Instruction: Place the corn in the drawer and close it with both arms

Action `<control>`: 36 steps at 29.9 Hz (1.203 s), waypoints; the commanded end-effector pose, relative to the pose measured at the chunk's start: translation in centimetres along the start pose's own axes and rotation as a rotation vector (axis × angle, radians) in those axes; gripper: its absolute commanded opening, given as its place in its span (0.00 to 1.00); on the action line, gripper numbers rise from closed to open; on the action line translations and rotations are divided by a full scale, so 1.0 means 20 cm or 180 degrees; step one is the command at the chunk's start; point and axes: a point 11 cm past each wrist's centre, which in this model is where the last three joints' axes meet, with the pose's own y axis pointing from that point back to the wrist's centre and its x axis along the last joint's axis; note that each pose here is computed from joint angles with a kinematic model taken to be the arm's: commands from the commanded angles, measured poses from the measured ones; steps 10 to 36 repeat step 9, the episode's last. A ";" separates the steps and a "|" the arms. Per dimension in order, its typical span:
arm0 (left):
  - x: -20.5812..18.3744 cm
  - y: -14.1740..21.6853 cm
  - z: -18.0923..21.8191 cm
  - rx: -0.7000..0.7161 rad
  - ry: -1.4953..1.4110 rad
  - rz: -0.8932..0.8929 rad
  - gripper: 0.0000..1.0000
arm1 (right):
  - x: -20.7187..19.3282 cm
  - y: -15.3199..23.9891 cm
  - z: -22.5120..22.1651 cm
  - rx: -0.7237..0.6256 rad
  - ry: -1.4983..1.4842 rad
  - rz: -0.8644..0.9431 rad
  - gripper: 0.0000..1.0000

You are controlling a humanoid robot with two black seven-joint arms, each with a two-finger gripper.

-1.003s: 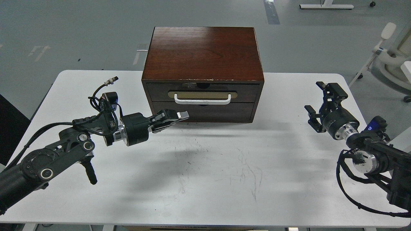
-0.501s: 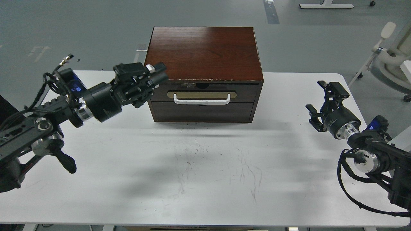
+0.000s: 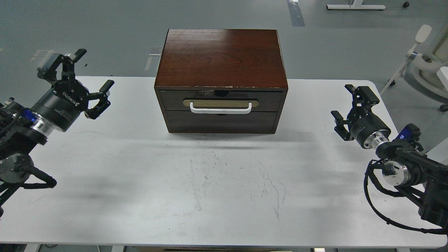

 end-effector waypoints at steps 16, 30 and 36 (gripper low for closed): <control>0.01 0.07 -0.27 0.0266 0.0106 0.0171 1.00 | -0.07 -0.02 0.01 0.0009 -0.0061 -0.0093 1.00; 0.01 0.07 -0.27 0.0266 0.0106 0.0171 1.00 | -0.07 -0.02 0.01 0.0009 -0.0061 -0.0093 1.00; 0.01 0.07 -0.27 0.0266 0.0106 0.0171 1.00 | -0.07 -0.02 0.01 0.0009 -0.0061 -0.0093 1.00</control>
